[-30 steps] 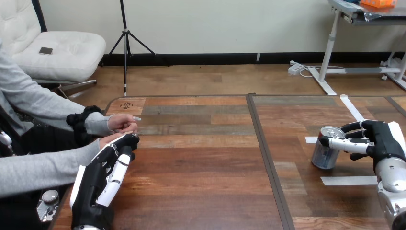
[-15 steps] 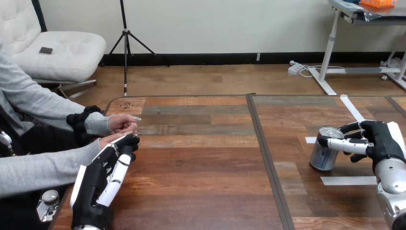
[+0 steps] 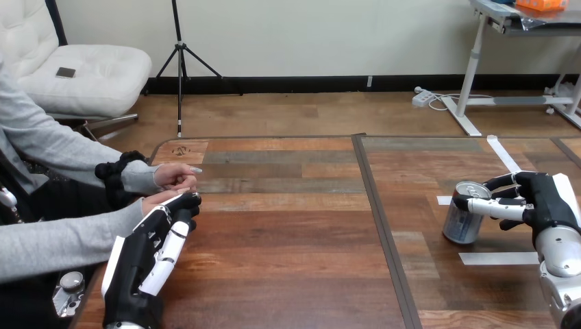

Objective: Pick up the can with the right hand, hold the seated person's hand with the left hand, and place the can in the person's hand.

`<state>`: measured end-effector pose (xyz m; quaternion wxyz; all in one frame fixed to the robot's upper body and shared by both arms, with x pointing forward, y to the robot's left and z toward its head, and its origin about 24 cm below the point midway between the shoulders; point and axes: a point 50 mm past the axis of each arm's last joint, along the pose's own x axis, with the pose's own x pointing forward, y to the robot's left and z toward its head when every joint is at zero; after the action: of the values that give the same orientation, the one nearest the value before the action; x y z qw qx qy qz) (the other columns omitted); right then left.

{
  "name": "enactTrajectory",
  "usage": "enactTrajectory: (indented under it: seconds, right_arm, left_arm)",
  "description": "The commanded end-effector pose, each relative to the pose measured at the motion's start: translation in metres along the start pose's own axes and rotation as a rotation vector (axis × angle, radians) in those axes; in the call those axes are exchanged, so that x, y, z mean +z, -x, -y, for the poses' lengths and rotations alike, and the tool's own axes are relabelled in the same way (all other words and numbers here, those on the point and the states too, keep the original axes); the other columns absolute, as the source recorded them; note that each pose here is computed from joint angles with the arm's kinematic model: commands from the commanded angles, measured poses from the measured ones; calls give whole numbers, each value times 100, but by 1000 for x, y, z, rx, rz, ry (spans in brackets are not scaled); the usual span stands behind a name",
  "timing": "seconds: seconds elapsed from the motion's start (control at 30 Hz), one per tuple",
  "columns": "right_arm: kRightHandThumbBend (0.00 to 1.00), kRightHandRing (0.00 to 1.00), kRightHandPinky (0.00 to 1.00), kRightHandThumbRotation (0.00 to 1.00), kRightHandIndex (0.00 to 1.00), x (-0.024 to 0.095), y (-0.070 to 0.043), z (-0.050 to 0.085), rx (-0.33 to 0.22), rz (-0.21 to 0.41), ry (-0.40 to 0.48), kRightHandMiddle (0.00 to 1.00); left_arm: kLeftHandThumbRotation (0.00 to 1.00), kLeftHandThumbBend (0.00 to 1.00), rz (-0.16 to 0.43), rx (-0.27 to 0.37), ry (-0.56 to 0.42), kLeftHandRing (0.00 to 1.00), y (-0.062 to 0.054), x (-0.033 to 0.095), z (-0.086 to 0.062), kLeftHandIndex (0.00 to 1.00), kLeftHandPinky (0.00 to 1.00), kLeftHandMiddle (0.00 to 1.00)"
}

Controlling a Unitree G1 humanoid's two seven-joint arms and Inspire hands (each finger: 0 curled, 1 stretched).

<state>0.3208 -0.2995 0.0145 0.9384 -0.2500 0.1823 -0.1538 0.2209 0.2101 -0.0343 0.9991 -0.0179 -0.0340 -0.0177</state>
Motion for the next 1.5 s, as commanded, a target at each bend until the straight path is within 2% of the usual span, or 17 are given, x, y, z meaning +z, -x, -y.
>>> enactTrajectory:
  seconds: [0.0, 0.77, 1.47]
  right_arm:
    - [82, 43, 37, 0, 47, 19, -4, 0, -14, 76, -9, 47]
    - [81, 43, 38, 0, 47, 22, -3, 1, -14, 110, -20, 47]
    - [83, 40, 35, 0, 46, 35, -4, 4, -35, 187, -32, 44]
  left_arm:
    - [57, 26, 83, -18, -5, 84, -19, 17, -1, 71, 85, 81]
    - [56, 26, 85, -24, -20, 84, -18, 17, -1, 69, 84, 79]
    - [56, 23, 83, -20, -18, 84, -19, 17, 0, 68, 85, 79]
